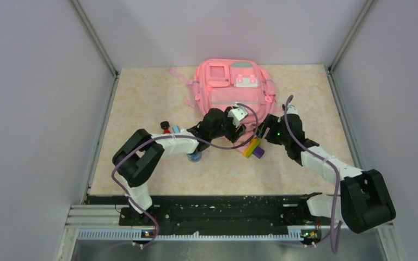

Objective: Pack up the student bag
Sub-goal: Zip the student bag at the center of the board.

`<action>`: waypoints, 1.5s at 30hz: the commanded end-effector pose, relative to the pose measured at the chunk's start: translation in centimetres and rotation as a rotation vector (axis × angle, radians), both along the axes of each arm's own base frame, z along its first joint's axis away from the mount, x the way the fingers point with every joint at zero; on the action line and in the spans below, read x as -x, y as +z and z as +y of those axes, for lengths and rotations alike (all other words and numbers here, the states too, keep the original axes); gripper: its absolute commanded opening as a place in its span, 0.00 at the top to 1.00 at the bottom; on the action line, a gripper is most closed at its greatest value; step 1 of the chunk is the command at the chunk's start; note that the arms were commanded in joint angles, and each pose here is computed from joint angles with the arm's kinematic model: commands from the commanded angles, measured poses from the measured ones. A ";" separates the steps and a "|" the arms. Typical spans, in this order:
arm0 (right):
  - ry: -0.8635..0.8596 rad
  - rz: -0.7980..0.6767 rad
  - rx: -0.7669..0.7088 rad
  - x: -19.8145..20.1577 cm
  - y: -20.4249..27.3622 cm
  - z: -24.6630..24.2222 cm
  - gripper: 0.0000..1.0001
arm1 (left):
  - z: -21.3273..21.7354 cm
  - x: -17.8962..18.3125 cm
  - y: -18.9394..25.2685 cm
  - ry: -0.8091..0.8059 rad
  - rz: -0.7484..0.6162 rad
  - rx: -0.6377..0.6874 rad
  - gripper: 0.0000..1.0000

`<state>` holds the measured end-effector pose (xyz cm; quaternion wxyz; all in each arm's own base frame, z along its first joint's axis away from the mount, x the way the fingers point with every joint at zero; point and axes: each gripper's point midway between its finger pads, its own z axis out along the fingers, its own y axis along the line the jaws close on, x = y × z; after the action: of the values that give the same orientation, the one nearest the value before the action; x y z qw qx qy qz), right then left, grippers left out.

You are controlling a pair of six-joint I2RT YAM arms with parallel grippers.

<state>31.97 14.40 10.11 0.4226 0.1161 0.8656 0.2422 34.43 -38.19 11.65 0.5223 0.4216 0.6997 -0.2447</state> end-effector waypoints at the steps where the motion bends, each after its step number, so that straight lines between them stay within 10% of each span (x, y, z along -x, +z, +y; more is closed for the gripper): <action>1: 0.005 -0.082 -0.036 -2.6 2.2 0.8 0.33 | -1.2 -0.3 0.6 -0.013 0.005 0.036 0.38; 13: 0.097 -0.201 0.093 -4.5 2.6 0.9 0.45 | -1.0 -0.4 0.3 0.001 0.020 0.024 0.99; 36: 0.483 -0.322 0.161 -2.8 4.7 4.5 0.43 | 0.6 1.2 3.6 -0.025 -0.030 0.017 1.00; 45: 0.478 -0.285 0.182 -3.1 3.4 4.4 0.72 | 0.8 1.2 3.6 -0.020 -0.030 0.012 1.00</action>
<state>33.64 18.54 11.29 0.4500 -0.1536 0.8372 0.2701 33.40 -36.89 11.31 0.4945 0.4325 0.7175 -0.2316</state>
